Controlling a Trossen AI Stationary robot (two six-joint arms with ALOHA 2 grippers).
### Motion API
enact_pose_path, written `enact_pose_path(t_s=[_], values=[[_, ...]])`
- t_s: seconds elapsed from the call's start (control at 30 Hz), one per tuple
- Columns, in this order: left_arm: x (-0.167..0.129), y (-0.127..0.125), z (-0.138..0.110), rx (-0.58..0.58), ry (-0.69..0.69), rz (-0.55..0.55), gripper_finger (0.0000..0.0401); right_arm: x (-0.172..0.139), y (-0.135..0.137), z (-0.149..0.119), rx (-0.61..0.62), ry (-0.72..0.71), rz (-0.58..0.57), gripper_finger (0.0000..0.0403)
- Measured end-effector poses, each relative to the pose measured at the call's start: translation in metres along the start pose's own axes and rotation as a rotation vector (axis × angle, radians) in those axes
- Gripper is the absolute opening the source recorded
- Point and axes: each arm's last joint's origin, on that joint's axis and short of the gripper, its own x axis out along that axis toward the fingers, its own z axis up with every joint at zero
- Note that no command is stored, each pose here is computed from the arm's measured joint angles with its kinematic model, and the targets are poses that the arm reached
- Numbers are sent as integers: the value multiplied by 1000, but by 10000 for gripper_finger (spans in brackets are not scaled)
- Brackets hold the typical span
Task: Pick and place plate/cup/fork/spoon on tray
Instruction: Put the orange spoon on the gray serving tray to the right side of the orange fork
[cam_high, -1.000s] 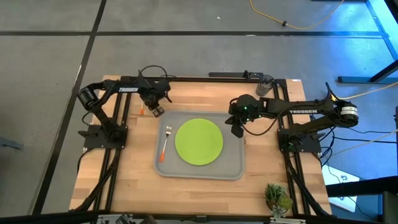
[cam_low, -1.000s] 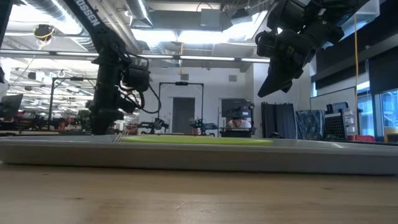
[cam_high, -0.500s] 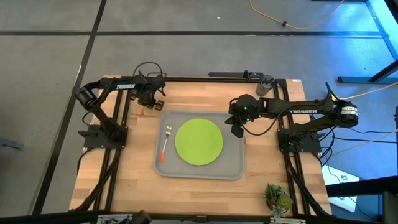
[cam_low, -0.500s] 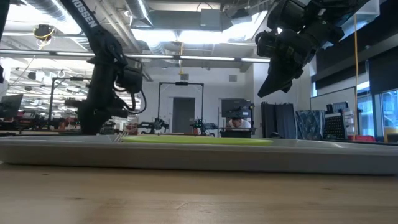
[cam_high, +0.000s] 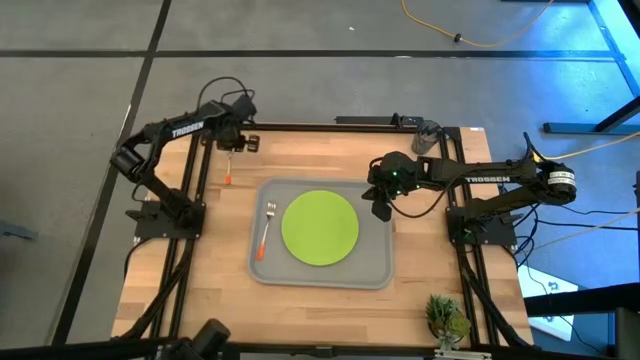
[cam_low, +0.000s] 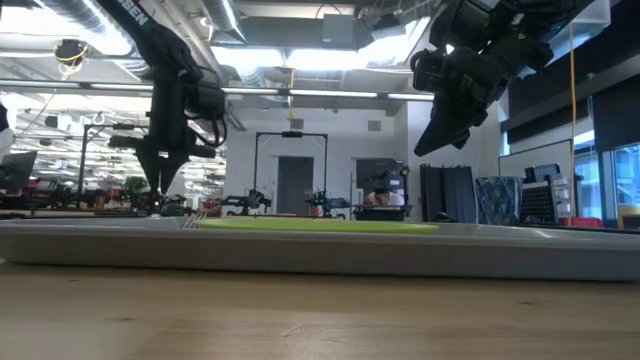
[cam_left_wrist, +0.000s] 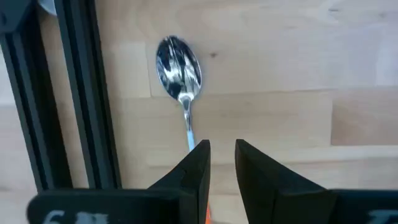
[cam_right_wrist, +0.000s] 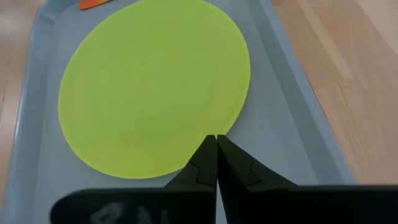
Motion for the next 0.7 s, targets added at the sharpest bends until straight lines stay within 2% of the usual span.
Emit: enact_pose_path(t_s=[0.1, 0.3, 0.47, 0.7], values=[[5, 2, 8, 33, -27, -23, 68, 0, 0, 0, 0, 0, 0, 6], [17, 13, 18, -13, -3, 2, 68, 0, 0, 0, 0, -1, 0, 6], [18, 21, 14, 13, 56, 55, 68, 0, 0, 0, 0, -2, 0, 6], [28, 20, 3, 19, 96, 63, 68, 0, 0, 1, -1, -5, 0, 6]])
